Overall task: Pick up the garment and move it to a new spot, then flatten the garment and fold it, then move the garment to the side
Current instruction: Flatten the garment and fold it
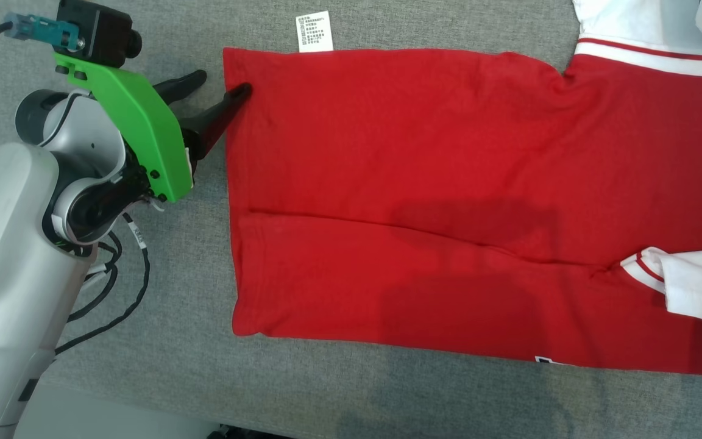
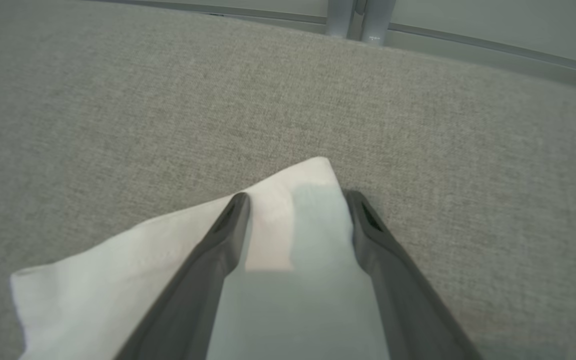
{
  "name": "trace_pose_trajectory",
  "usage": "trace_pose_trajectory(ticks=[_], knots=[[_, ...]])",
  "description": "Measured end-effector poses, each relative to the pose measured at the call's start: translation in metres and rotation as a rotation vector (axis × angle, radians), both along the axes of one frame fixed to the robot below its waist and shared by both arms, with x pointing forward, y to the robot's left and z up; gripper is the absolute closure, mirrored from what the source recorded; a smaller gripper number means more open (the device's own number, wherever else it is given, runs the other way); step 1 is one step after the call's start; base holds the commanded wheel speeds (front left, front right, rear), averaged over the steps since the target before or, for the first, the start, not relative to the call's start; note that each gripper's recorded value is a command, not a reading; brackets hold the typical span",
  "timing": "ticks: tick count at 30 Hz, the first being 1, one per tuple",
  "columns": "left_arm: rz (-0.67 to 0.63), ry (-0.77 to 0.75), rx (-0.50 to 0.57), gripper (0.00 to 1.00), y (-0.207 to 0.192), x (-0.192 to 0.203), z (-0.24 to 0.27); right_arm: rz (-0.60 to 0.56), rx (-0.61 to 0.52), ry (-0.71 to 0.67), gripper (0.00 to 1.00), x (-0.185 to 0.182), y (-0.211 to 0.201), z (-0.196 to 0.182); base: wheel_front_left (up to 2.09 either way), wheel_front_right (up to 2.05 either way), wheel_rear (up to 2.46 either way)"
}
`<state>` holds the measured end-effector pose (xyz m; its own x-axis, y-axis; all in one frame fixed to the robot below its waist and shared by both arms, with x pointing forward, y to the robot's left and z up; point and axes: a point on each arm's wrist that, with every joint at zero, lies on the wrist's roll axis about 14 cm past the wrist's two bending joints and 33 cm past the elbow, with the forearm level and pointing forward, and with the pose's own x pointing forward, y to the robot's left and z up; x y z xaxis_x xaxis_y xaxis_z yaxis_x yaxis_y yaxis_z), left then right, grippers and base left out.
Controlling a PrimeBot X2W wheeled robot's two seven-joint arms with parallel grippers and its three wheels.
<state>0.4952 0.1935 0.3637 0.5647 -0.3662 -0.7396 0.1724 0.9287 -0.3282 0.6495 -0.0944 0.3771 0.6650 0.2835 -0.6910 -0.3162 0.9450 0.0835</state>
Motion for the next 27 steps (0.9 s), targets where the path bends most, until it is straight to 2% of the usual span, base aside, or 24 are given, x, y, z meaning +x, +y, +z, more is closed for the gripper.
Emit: trace_pose_trajectory(ticks=[11,12,13,14,15,16,19,20,23,27], knots=[[-0.018,-0.023,-0.07,0.0,-0.021,0.01,0.008,0.006,0.002,0.009,0.0,-0.005,-0.002,0.003,0.0,0.0,0.0],[-0.016,-0.022,-0.083,0.0,-0.023,0.011,0.008,0.014,-0.004,0.008,0.03,-0.006,-0.001,0.003,0.0,0.0,0.0],[-0.016,-0.021,-0.087,0.0,-0.025,0.012,0.007,0.018,-0.006,0.006,0.62,-0.007,0.0,0.002,0.0,0.0,0.0],[-0.015,-0.028,-0.091,0.25,-0.026,0.013,0.008,0.02,0.005,0.002,1.0,-0.008,0.001,0.003,0.0,0.0,0.0],[-0.005,-0.039,-0.111,0.72,-0.028,0.016,0.009,0.025,0.014,-0.004,1.0,-0.009,0.004,0.004,0.0,0.0,0.0],[0.0,-0.038,-0.13,1.0,-0.032,0.016,0.009,0.032,0.02,-0.016,1.0,-0.009,0.007,0.005,0.0,0.0,0.0],[0.007,-0.051,-0.155,1.0,-0.036,0.018,0.012,0.039,0.04,-0.042,1.0,-0.009,0.011,0.011,0.0,0.0,0.0],[0.004,-0.066,-0.165,1.0,-0.04,0.017,0.014,0.031,0.058,-0.101,1.0,-0.005,0.008,0.023,0.0,0.0,0.0],[0.023,-0.09,-0.184,1.0,-0.039,0.016,0.018,0.03,0.088,-0.163,1.0,-0.002,0.008,0.038,0.0,0.0,0.0],[0.067,-0.152,-0.215,1.0,-0.034,0.009,0.028,0.042,0.161,-0.249,1.0,-0.013,0.009,0.065,0.0,0.0,0.0]])
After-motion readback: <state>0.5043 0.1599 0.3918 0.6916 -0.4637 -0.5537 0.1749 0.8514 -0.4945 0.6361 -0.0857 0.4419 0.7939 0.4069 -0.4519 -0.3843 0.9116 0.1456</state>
